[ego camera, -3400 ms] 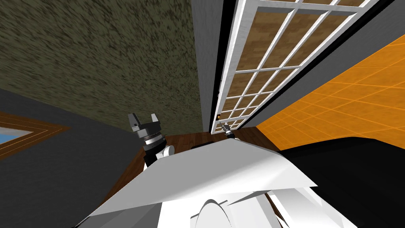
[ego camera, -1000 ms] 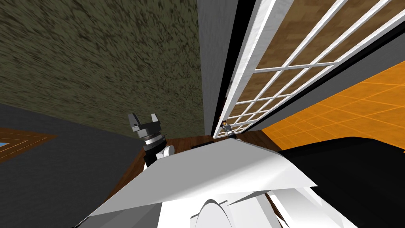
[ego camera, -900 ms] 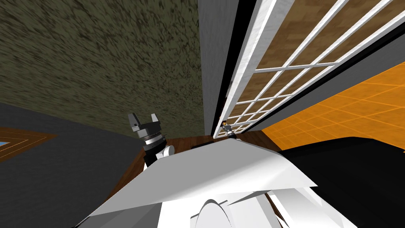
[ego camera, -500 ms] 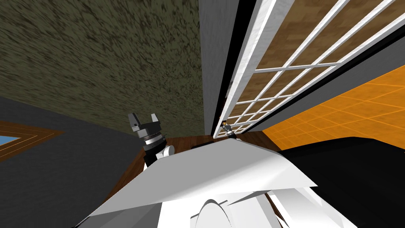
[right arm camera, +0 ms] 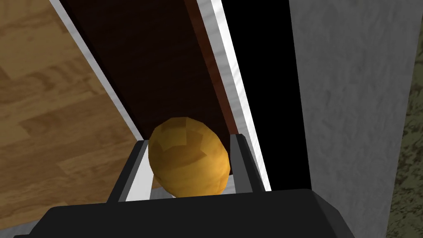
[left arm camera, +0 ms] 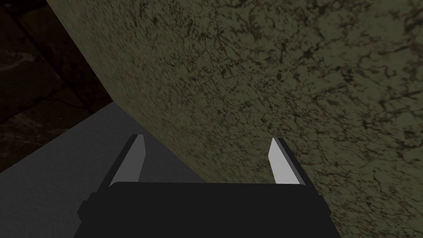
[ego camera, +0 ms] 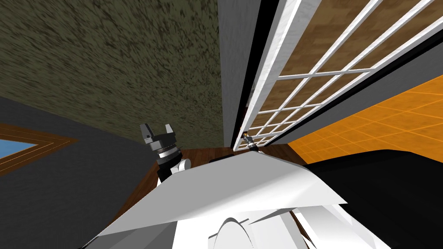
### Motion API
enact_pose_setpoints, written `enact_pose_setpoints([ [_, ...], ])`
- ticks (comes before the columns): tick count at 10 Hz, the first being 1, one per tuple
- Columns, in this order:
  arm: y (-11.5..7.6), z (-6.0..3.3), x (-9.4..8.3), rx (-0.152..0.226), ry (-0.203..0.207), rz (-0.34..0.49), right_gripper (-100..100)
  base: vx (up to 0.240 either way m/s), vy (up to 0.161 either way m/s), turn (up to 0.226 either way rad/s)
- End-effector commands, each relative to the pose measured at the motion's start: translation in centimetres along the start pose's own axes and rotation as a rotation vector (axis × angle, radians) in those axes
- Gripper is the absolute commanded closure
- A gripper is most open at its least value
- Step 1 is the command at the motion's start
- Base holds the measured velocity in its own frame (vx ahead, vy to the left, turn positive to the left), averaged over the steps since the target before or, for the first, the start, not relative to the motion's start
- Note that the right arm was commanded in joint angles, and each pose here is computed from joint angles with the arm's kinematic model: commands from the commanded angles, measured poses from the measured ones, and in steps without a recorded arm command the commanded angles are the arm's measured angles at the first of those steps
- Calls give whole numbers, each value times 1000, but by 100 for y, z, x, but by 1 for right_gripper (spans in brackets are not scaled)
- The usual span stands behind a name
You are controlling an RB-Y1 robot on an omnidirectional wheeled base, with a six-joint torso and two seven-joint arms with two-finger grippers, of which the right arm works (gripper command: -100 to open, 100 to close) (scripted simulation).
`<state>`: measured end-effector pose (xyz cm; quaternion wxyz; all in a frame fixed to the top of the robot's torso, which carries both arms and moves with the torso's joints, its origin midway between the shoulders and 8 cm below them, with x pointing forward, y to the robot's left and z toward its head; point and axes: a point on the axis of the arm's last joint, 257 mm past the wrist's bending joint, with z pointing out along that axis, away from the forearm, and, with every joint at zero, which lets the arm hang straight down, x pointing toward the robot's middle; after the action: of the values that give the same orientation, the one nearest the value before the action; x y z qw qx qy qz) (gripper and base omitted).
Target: Pull the door open
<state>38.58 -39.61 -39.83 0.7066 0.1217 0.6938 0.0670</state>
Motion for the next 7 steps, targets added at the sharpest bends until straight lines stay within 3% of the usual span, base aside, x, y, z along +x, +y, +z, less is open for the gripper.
enact_pose_setpoints([
  [1, 24, 13, 0, 0, -4, 61, 100, -45, -27, 51],
  [7, 24, 46, -19, 7, -15, 225, 100, -33, -14, 40],
])
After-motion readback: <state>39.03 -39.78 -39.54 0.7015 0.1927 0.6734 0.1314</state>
